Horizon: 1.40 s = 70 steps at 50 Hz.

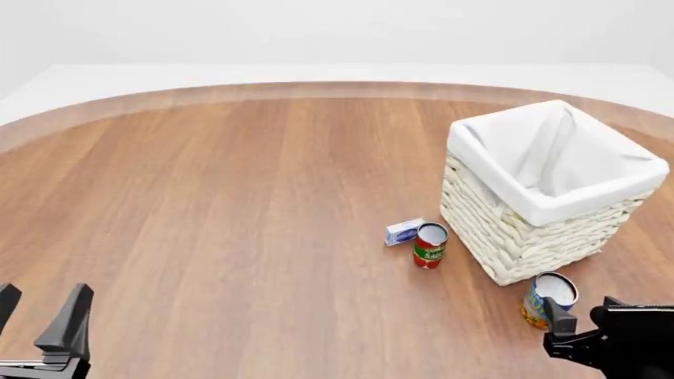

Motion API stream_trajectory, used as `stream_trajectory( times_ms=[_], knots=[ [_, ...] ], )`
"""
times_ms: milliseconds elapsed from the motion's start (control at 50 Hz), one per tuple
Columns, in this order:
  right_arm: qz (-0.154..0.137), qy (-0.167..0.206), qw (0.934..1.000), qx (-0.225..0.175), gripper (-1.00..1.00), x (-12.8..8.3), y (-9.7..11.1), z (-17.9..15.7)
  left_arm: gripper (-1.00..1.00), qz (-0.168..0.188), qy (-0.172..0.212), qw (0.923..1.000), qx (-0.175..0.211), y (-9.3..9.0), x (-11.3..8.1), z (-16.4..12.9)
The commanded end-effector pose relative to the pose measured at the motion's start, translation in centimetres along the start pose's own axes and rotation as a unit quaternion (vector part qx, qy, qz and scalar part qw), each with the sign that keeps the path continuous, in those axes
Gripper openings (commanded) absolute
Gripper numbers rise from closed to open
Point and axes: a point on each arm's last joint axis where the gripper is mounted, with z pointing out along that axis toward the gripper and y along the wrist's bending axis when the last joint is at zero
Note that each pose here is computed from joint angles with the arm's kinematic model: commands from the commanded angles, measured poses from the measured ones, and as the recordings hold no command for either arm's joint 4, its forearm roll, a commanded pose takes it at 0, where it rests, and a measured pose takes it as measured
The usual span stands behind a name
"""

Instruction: Pick up the alphabet soup and the cream cheese box, and put them in the basket.

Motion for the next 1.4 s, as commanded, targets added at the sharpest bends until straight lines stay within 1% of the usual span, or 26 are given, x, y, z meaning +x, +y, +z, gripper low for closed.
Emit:
stream_trajectory(
  times_ms=[20, 260, 520, 980, 1400],
  knots=[
    [0.0, 0.006, 1.0, 0.002, 1.0, 0.2, -0.1, 0.7, 1.0, 0.0, 0.0, 1.0, 0.0, 0.0, 0.0, 0.0],
    [0.002, 0.01, 0.9999, -0.003, 1.0, 0.4, 0.1, 1.8, 1.0, 0.0, 0.0, 1.0, 0.0, 0.0, 0.0, 0.0],
    [0.002, 0.013, 0.9999, -0.006, 1.0, 0.5, 0.2, 2.0, 1.0, 0.0, 0.0, 1.0, 0.0, 0.0, 0.0, 0.0],
    [0.005, 0.016, 0.9999, -0.004, 1.0, 0.8, 0.2, 3.0, 1.0, 0.0, 0.0, 1.0, 0.0, 0.0, 0.0, 0.0],
    [0.008, 0.023, 0.9997, 0.002, 1.0, 1.7, 0.0, 4.5, 1.0, 0.0, 0.0, 1.0, 0.0, 0.0, 0.0, 0.0]
  ],
)
